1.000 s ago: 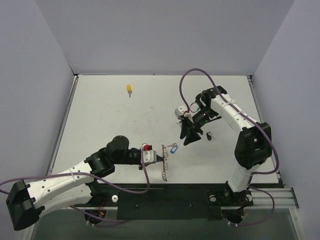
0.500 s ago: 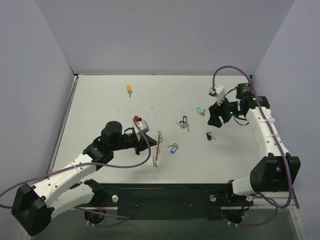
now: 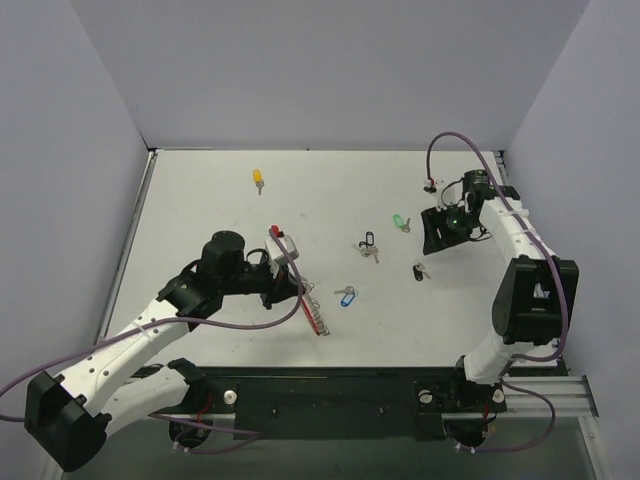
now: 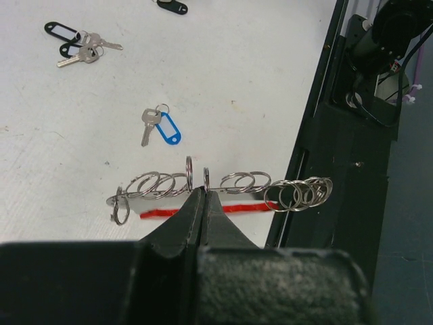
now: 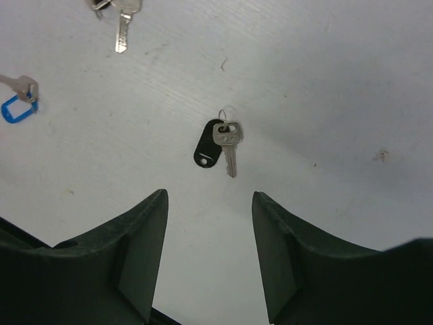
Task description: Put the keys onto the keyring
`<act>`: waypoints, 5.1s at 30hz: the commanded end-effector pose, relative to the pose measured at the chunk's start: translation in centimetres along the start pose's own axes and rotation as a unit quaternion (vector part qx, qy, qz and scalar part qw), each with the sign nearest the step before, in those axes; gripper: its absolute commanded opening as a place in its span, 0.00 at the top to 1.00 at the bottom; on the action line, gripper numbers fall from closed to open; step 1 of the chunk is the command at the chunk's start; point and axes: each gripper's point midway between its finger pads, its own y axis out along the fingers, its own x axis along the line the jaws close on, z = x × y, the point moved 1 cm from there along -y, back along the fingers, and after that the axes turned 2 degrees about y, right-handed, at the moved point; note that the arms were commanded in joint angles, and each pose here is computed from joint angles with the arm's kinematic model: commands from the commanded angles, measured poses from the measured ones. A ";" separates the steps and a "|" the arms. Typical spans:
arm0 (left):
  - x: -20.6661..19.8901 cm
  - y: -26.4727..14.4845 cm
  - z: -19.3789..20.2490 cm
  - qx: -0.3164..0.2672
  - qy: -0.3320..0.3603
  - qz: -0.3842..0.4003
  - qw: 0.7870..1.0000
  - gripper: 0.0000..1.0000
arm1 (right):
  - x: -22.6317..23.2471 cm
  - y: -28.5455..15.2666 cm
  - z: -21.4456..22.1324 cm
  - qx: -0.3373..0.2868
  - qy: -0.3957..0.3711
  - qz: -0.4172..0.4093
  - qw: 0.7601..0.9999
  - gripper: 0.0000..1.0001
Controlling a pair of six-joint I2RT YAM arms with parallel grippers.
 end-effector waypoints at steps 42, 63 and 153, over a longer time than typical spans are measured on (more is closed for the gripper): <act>0.7 -0.7 -0.4 -0.001 0.030 0.004 1.000 1.00 | -1.2 7.9 2.4 0.199 0.042 0.040 0.978 0.77; 0.6 -0.7 -0.3 -0.001 0.027 0.007 1.000 1.00 | -0.8 8.8 3.2 0.214 0.051 0.024 0.975 0.82; 0.6 -0.6 0.0 0.004 0.023 0.011 1.000 1.00 | 0.3 7.0 2.1 0.173 0.038 -0.005 0.984 0.80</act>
